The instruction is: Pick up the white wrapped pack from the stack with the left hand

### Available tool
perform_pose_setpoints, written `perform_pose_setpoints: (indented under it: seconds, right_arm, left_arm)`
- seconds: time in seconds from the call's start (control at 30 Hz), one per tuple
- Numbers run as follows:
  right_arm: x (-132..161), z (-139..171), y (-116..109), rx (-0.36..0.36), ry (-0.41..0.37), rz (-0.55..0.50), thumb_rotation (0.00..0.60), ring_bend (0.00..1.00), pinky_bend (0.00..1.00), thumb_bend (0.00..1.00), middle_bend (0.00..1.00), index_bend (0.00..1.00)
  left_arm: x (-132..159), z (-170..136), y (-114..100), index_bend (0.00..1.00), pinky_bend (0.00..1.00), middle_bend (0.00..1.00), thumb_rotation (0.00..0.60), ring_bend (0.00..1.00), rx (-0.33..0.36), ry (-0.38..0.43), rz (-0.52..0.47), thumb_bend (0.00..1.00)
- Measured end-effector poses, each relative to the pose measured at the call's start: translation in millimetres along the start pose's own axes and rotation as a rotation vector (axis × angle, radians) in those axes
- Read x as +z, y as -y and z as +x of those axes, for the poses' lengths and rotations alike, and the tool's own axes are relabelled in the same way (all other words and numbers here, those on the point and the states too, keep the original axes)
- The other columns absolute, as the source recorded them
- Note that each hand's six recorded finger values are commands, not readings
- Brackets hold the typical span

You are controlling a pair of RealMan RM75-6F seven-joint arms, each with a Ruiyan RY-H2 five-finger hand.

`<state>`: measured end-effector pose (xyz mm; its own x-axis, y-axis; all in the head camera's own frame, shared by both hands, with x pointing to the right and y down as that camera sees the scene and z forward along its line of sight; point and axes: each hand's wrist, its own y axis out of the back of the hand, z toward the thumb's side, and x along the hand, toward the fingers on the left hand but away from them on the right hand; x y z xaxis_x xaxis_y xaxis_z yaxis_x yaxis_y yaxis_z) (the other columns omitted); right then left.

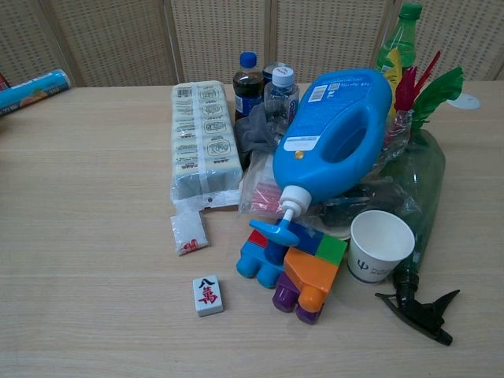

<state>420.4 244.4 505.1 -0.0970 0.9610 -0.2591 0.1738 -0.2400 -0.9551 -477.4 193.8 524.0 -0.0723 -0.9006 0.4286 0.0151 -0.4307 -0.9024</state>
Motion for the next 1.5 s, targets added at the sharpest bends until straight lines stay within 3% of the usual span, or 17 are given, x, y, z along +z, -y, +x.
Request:
perform_pose_setpoints:
  seconds: [0.53,0.73,0.93,1.17,1.37,1.5]
  right_arm:
    - [-3,0,-1,0.007,0.015,-0.007,0.372,0.00,0.00,0.00,0.00,0.00]
    - [-4,-2,0,0.012,0.023,-0.012,0.376,0.00,0.00,0.00,0.00,0.00]
    - [-4,-3,5,0.036,0.022,-0.013,0.374,0.00,0.00,0.00,0.00,0.00]
    - [-2,-5,10,0.054,0.021,-0.017,0.373,0.00,0.00,0.00,0.00,0.00]
    - [-4,-7,15,0.077,0.029,-0.021,0.369,0.00,0.00,0.00,0.00,0.00]
    - [-8,-9,20,0.093,0.040,-0.021,0.373,0.00,0.00,0.00,0.00,0.00]
  left_arm:
    - [7,3,14,0.00,0.00,0.00,0.600,0.00,-0.060,0.040,0.011,0.00]
    - [26,25,17,0.00,0.00,0.00,0.600,0.00,-0.095,0.119,0.042,0.00]
    - [74,69,19,0.00,0.00,0.00,0.600,0.00,-0.113,0.320,0.137,0.00]
    - [160,137,31,0.00,0.00,0.00,0.600,0.00,-0.124,0.592,0.291,0.00]
    - [232,174,56,0.00,0.00,0.00,0.600,0.00,-0.140,0.721,0.404,0.00]
    - [266,188,75,0.00,0.00,0.00,0.600,0.00,-0.162,0.750,0.437,0.00]
